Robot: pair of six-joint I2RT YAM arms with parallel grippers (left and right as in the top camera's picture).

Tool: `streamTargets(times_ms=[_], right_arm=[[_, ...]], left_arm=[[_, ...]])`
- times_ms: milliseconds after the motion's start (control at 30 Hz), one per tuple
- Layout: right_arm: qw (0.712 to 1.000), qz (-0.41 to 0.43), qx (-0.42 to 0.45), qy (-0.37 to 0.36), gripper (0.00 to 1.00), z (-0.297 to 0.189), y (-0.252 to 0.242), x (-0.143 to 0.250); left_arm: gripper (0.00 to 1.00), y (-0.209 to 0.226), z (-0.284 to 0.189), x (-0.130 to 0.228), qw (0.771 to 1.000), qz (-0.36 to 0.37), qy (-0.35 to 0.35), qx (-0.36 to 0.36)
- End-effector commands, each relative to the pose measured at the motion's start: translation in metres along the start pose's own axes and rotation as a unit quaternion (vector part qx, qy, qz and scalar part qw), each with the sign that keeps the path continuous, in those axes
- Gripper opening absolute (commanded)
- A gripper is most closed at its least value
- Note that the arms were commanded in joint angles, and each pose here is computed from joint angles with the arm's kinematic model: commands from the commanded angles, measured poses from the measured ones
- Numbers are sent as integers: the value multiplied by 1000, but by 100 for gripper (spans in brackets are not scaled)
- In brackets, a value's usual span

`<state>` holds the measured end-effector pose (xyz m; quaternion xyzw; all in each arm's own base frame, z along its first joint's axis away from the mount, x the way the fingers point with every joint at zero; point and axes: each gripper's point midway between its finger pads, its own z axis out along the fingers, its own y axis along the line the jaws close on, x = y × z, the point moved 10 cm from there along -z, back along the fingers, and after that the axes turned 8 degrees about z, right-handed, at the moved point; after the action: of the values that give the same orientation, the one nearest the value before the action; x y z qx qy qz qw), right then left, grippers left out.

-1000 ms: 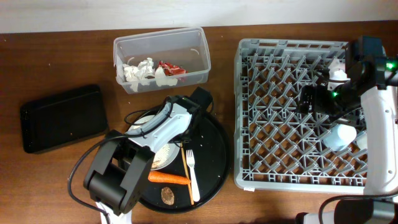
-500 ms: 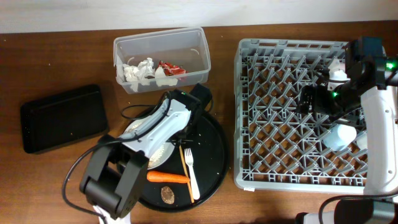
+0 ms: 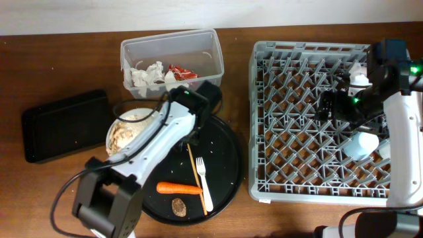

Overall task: Sort waste into correct bins and load items into the dishwasher rack
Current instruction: 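Lift the plate and carry it over the black rectangular tray, then tilt the plate to dump rice and shells onto the black tray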

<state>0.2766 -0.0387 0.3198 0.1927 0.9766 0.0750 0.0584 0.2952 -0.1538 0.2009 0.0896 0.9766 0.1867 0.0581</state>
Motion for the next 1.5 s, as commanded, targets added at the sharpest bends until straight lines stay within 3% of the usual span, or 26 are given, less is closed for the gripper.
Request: streamTargets(times_ms=[0,433,667,833,1167,1467], right_arm=[[1000,0,0,-6,99,-5,0,4],[1000,0,0,-5,98,-5,0,4],[1000,0,1,-2,98,-5,-1,5],[1000,0,1,-1,98,-5,-1,5],[1000,1,1,0,98,-5,-1,5],[1000,1,2,1,99,-5,-1,6]], left_arm=[[0,38,-17,-13,999,-15,-33,-1],[0,149,23,-49,994,-48,-79,53],[0,191,34,-64,978,-103,-150,98],[0,212,40,-63,951,-157,-178,196],[0,249,46,-54,904,-210,-218,302],[0,296,47,-29,820,-248,-276,435]])
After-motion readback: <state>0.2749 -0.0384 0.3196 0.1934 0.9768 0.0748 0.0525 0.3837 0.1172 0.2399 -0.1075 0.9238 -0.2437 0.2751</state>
